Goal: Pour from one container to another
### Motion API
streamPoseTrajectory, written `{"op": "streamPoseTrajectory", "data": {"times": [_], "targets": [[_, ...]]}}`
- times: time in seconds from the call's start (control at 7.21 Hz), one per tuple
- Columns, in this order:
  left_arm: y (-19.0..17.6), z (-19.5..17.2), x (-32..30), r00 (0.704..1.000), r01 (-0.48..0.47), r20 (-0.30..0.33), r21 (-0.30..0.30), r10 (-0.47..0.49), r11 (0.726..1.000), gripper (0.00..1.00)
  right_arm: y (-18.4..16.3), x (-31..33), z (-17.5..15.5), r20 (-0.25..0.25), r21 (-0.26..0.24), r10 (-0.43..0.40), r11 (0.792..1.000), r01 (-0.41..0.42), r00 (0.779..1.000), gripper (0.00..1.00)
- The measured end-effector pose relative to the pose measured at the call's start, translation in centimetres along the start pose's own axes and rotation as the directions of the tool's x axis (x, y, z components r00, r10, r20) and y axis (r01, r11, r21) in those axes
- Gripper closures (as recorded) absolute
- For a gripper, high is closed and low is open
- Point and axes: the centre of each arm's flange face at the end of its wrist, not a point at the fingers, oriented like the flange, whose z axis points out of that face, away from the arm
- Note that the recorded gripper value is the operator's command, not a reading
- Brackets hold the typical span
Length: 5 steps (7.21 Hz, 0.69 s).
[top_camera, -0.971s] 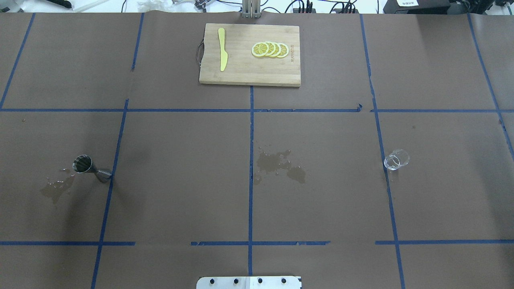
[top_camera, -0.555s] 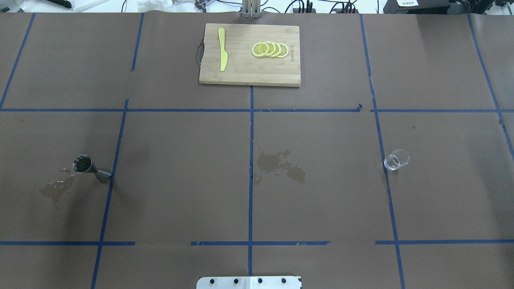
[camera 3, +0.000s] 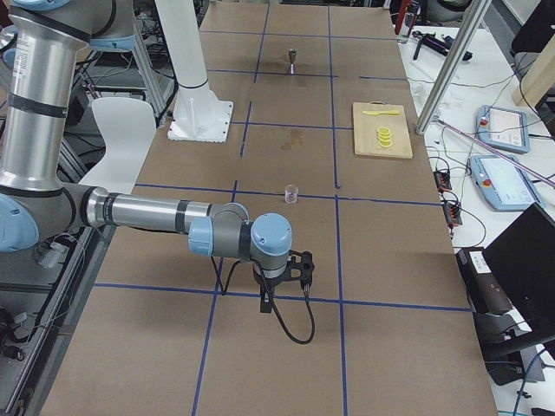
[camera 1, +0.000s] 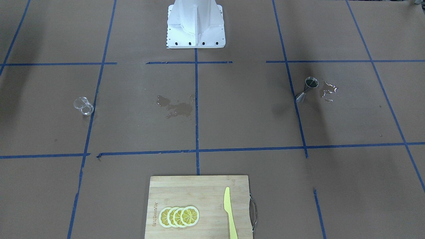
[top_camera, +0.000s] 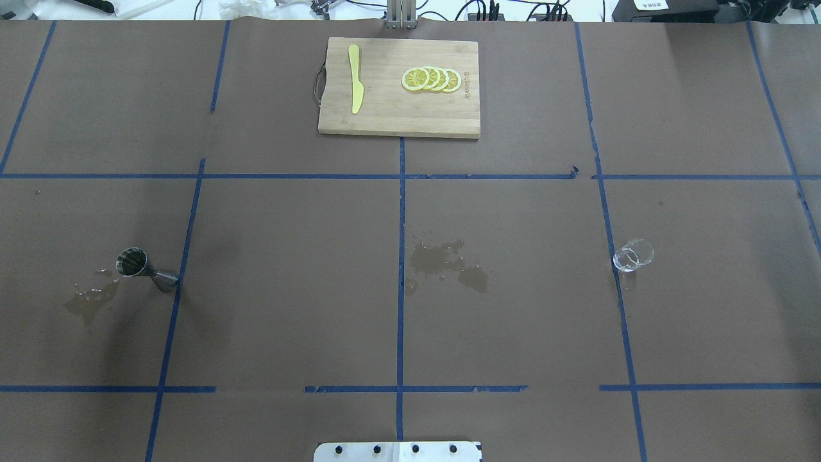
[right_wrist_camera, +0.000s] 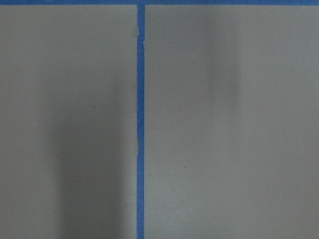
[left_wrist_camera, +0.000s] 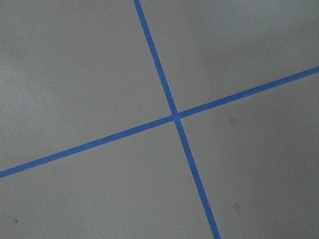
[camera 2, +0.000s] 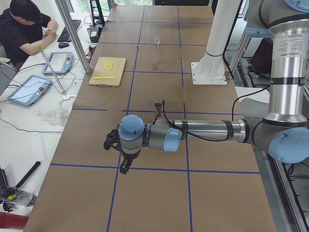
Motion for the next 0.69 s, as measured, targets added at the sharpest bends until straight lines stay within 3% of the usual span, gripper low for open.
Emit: {"op": "streamPoseTrajectory", "data": {"times": [0.69], "targets": [[0.08,0.02,-0.01,1.000,-0.006,0.002,0.005,0.006,1.000,0.00,-0.31,-0.45,-0.34,0.004,0.034,-0.036,0.999,0.036,0.999,0.00]]}}
